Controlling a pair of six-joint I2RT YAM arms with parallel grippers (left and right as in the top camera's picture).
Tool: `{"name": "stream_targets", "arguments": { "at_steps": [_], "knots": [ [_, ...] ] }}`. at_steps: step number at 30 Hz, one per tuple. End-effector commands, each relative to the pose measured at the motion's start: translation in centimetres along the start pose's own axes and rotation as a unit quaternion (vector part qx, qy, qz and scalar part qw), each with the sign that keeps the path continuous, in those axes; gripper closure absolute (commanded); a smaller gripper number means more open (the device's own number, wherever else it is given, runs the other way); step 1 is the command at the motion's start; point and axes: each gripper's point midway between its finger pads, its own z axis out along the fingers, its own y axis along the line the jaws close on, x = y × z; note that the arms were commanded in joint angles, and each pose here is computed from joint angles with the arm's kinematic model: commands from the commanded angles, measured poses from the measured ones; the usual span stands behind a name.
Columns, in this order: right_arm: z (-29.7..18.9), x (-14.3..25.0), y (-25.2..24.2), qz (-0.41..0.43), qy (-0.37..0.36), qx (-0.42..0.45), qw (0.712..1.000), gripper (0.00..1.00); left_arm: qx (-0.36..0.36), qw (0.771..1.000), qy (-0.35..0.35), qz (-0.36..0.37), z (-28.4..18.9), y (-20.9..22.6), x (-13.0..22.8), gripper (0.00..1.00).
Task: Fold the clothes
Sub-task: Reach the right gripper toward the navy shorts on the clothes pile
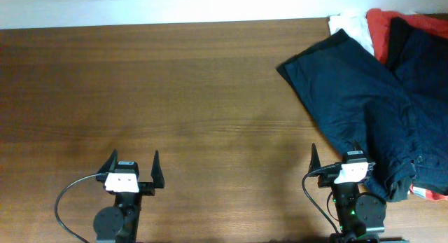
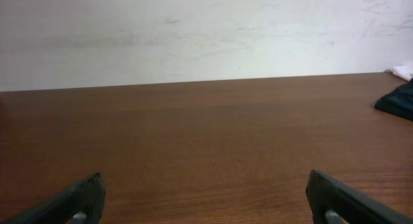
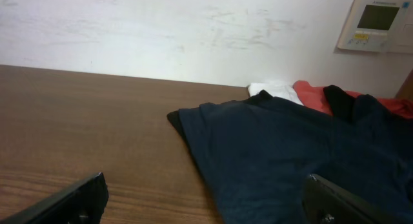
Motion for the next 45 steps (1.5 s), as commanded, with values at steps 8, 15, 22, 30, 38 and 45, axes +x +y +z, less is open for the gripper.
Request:
{"name": "stream_targets", "arguments": {
  "at_steps": [8, 15, 22, 30, 38, 45],
  "knots": [
    [0.0, 0.4, -0.1, 0.003, 0.006, 0.002, 1.0, 0.01, 0.01, 1.0, 0.002, 0.008, 0.0, -0.4, 0.2, 0.01],
    [0.0, 0.4, -0.1, 0.003, 0.006, 0.002, 1.0, 0.01, 0.01, 1.0, 0.003, 0.008, 0.0, -0.4, 0.3, 0.01],
    [0.0, 0.4, -0.1, 0.003, 0.006, 0.002, 1.0, 0.01, 0.01, 1.0, 0.003, 0.008, 0.0, -0.4, 0.3, 0.01],
    [0.0, 0.4, -0.1, 0.003, 0.006, 0.002, 1.0, 0.01, 0.01, 1.0, 0.002, 0.008, 0.0, -0.4, 0.2, 0.01],
    [0.0, 0.0, -0.2, 0.003, -0.001, 0.005, 1.0, 0.01, 0.007, 1.0, -0.005, 0.008, 0.0, -0.3, -0.1, 0.01],
    [-0.2, -2.2, -0.8, 0.008, -0.023, 0.019, 1.0, 0.01, -0.011, 1.0, -0.01, -0.019, 0.0, 0.4, -0.6, 0.01]
  ]
}}
